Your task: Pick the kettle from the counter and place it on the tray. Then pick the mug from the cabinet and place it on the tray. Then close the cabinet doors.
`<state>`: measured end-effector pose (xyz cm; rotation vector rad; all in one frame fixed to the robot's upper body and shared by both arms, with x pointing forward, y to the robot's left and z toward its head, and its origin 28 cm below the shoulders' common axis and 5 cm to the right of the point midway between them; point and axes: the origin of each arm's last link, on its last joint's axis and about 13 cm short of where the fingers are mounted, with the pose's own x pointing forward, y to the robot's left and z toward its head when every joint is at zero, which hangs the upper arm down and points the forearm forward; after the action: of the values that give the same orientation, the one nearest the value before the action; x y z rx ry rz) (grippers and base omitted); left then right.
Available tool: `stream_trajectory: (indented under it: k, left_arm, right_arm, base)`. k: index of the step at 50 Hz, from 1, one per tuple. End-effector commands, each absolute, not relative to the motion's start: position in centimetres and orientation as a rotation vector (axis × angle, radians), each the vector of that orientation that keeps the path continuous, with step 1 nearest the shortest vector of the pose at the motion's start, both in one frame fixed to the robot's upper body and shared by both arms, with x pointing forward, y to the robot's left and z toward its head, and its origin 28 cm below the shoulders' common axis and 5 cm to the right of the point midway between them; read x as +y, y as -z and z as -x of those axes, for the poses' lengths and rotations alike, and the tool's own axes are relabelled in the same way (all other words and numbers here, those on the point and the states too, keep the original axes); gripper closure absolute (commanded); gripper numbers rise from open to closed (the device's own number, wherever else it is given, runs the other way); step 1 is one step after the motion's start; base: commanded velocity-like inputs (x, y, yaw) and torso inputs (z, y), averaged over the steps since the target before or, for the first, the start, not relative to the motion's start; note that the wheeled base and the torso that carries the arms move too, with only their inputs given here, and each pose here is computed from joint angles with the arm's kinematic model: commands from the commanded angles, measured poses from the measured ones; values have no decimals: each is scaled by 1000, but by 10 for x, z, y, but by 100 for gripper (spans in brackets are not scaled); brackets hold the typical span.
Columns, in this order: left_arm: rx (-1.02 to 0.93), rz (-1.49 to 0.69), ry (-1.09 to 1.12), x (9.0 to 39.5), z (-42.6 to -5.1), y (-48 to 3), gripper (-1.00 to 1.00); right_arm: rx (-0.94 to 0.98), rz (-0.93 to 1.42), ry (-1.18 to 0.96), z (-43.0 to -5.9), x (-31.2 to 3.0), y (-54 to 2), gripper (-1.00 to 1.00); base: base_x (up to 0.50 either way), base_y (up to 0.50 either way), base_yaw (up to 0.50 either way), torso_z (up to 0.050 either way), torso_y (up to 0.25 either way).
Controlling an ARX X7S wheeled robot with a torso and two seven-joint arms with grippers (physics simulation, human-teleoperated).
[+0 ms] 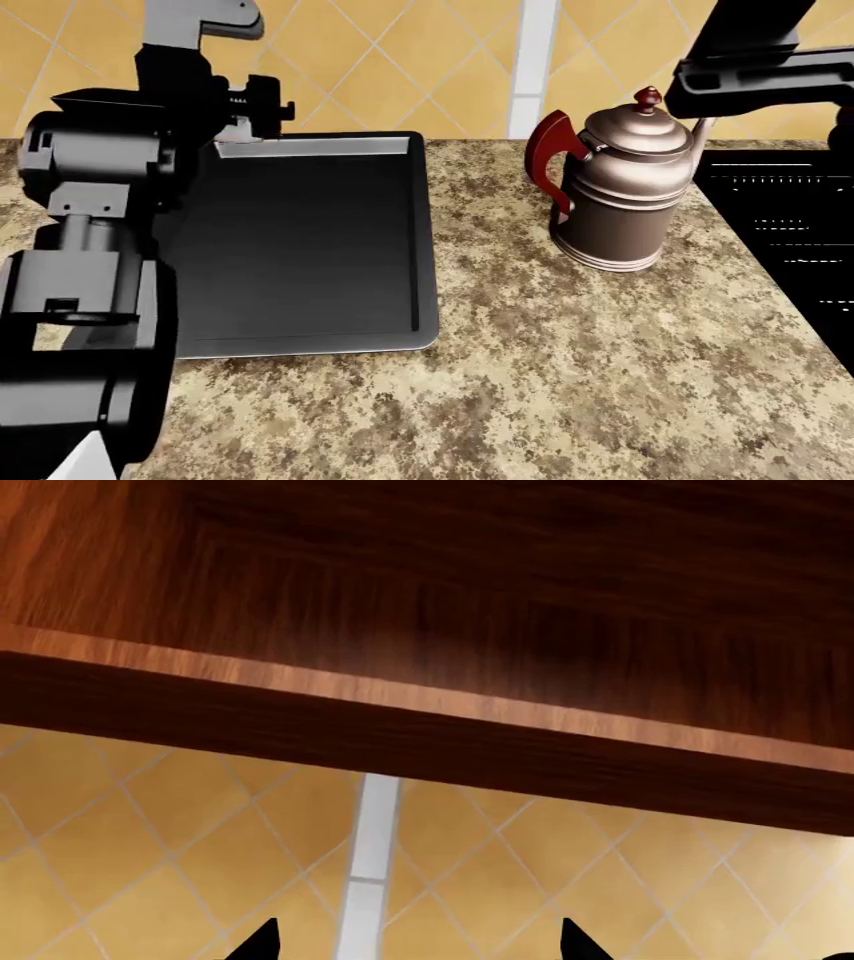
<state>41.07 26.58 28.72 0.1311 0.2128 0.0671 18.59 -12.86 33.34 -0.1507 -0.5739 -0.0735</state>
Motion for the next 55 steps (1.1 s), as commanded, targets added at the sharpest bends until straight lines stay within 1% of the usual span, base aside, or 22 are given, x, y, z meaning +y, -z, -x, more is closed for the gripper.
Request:
stream_trajectory:
  k: [1,17,39,49,50,55]
  left_arm:
    - [265,-133,-47,268,-404,-271,100]
    - [292,-102,-87,270,-413,-246,100]
    - [281,-83,-182,274,-422,-236,100]
    - [301,-75,-154,273,-422,-232,100]
    - [302,-73,-148,273,-422,-232,-100]
    - [306,-70,-137,272,-421,-231,-100]
  right_arm:
    - [-571,150,70,-187,-127,-332,-100]
    - [-564,150,67,-191,-126,-329,-100]
    - [-557,149,67,-193,-126,-327,-100]
    - [-555,148,67,-194,-126,-326,-100]
    - [-554,148,67,-194,-126,-326,-100]
    - [-553,147,68,-194,-126,-325,-100]
  base:
    - [0,0,0,0,0]
    - [0,0,0,0,0]
    - [0,0,0,0,0]
    - [0,0,0,0,0]
    - [0,0,0,0,0]
    - [0,0,0,0,0]
